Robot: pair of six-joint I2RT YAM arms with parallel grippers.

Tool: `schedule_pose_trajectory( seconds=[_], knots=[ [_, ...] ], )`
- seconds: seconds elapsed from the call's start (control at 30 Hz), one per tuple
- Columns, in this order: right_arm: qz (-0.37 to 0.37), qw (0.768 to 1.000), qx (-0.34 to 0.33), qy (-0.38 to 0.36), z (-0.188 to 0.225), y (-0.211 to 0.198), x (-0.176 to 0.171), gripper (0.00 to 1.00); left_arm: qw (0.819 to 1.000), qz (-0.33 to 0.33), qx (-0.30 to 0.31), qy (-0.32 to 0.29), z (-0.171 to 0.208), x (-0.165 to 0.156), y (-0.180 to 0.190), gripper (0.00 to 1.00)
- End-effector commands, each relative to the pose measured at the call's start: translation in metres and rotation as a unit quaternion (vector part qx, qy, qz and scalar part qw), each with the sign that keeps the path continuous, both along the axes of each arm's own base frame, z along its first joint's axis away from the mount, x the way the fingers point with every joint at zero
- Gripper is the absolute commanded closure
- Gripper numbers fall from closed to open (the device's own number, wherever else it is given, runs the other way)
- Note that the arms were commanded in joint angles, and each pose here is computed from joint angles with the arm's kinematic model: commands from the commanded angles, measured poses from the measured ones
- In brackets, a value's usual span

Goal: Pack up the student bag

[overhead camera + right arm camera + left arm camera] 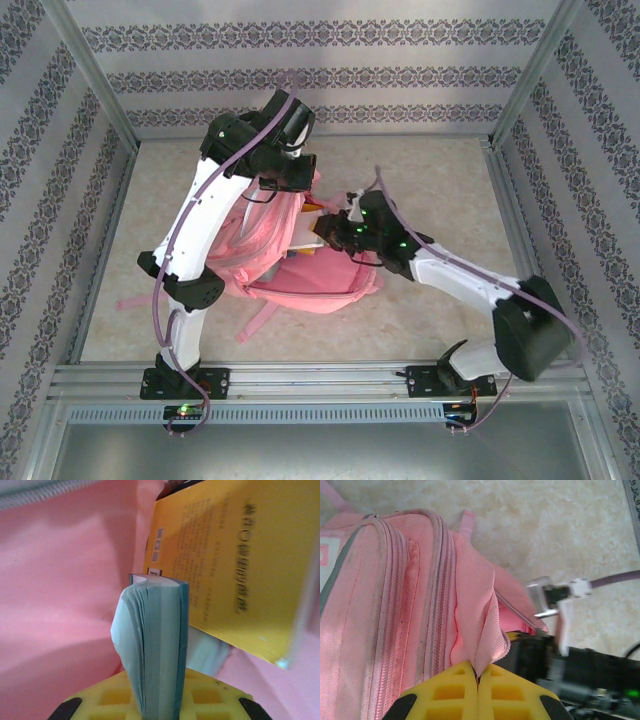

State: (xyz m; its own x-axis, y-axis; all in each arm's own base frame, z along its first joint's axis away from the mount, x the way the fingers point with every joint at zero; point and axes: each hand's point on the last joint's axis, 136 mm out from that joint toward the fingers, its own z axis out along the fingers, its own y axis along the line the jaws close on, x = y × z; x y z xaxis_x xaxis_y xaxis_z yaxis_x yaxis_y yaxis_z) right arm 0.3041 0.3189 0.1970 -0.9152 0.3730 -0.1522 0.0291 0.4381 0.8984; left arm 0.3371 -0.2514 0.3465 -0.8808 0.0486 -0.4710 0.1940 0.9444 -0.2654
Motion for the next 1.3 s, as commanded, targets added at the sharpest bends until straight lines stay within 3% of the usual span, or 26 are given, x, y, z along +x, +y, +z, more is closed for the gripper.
schedule_pose_trajectory(
  seconds=[0.0,0.2,0.33,0.47,0.53,0.67,0.83,1.0,1.27],
  knots=[
    [-0.024,1.000,0.007,-0.011,0.005,0.031,0.019,1.00,0.991,0.012,-0.118,-0.063,0.064,-0.001,-0.004,1.00],
    [-0.022,0.999,-0.017,0.022,-0.025,0.090,0.038,0.96,0.981,0.019,-0.184,-0.057,0.076,0.010,-0.023,1.00],
    [-0.036,0.997,-0.059,0.035,-0.056,0.112,0.045,0.94,0.975,0.024,-0.213,-0.062,0.085,0.015,-0.030,1.00],
    [-0.030,0.998,-0.055,0.021,-0.062,0.133,0.058,0.91,0.969,0.030,-0.237,-0.058,0.089,0.020,-0.036,1.00],
    [-0.018,0.998,-0.052,0.010,-0.062,0.142,0.063,0.85,0.969,0.031,-0.239,-0.054,0.088,0.021,-0.038,1.00],
    [0.042,0.998,-0.041,-0.014,-0.047,0.162,0.054,0.64,0.971,0.037,-0.230,-0.059,0.086,0.023,-0.033,1.00],
    [0.048,0.995,-0.025,-0.082,0.002,0.140,0.048,0.46,0.973,0.049,-0.219,-0.061,0.084,0.027,-0.019,1.00],
    [0.073,0.988,-0.003,-0.137,0.036,0.107,0.028,0.35,0.972,0.051,-0.221,-0.061,0.085,0.030,-0.014,1.00],
    [0.064,0.979,-0.002,-0.191,0.048,0.034,-0.009,0.35,0.974,0.049,-0.216,-0.054,0.080,0.031,-0.013,1.00]
  ],
)
